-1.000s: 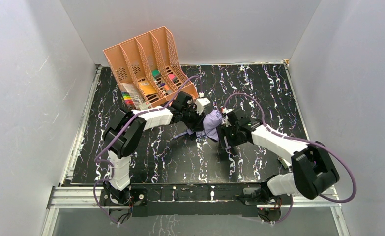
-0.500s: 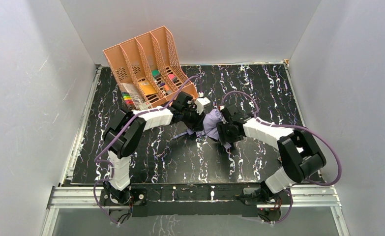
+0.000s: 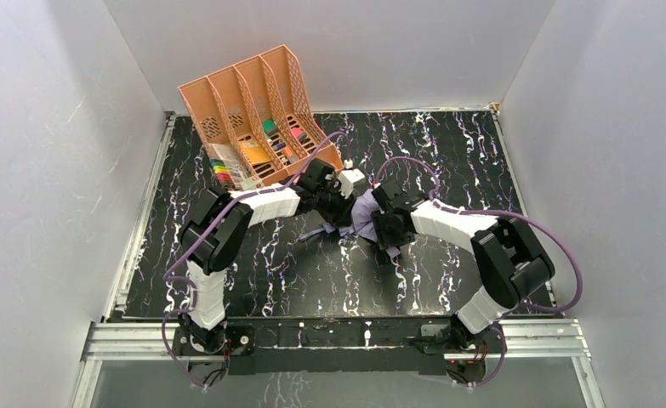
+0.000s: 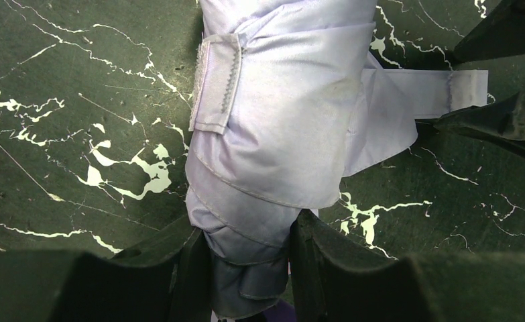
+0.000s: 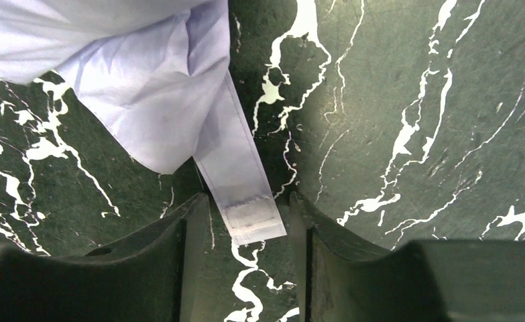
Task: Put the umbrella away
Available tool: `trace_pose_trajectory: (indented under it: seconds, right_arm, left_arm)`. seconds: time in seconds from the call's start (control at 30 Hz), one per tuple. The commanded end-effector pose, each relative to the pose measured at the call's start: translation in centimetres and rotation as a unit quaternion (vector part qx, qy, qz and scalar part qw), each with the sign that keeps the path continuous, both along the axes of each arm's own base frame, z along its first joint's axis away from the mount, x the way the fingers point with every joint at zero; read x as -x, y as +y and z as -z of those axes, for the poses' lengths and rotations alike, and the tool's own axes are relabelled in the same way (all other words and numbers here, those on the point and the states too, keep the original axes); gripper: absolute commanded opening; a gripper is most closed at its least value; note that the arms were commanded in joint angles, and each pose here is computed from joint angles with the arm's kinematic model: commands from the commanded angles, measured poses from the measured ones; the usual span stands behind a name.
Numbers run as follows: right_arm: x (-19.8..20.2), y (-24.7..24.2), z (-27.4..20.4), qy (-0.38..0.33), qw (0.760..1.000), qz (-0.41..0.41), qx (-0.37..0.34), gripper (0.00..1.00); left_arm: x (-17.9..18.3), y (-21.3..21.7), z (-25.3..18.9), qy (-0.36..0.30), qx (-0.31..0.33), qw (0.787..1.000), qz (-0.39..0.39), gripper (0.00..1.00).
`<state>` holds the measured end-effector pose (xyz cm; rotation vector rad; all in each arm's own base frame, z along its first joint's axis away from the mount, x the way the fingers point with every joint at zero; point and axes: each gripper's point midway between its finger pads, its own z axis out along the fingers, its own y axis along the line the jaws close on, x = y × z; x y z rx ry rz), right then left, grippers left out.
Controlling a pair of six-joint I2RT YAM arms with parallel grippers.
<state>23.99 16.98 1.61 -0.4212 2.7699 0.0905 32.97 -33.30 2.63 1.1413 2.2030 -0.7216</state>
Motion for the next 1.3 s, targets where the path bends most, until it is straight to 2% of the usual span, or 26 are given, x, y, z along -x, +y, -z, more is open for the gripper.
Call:
trace_pose_trajectory:
  seconds: [0.0, 0.3, 0.37, 0.43, 0.63, 0.83, 1.07, 1.27]
  right_arm:
    - [3.4, -1.7, 3.6, 0.078, 0.996, 0.010, 0.048, 0.50]
    - [3.8, -2.2, 4.0, 0.081, 0.995, 0.016, 0.056, 0.20]
    - [3.9, -2.1, 3.9, 0.081, 0.995, 0.016, 0.053, 0.12]
    - [3.8, -2.0, 3.8, 0.079, 0.996, 0.015, 0.049, 0.00]
    - [4.3, -0.3, 2.6, 0.063, 0.998, 0.009, 0.002, 0.00]
    - [6.7, 3.7, 1.7, 0.066, 0.996, -0.016, -0.050, 0.00]
    - [8.7, 6.3, -0.6, 0.063, 0.993, -0.023, -0.102, 0.00]
    - [11.8, 5.8, -1.2, 0.098, 0.989, -0.036, -0.102, 0.00]
  left_arm:
    - [1.0, 4.8, 4.2, 0.027, -0.115, 0.992, -0.037, 0.00]
    - [0.8, 5.1, 4.4, 0.025, -0.123, 0.991, -0.046, 0.00]
    - [0.6, 5.2, 4.4, 0.020, -0.125, 0.991, -0.051, 0.00]
    - [0.2, 5.5, 4.4, 0.015, -0.129, 0.989, -0.066, 0.00]
    - [-0.9, 5.1, 3.5, 0.030, -0.086, 0.989, -0.119, 0.00]
    - [-1.7, 4.8, 3.4, 0.044, -0.067, 0.985, -0.151, 0.00]
    - [-2.7, 6.0, 3.4, 0.018, -0.095, 0.981, -0.170, 0.00]
    - [-3.5, 7.6, 3.9, -0.014, -0.134, 0.975, -0.174, 0.00]
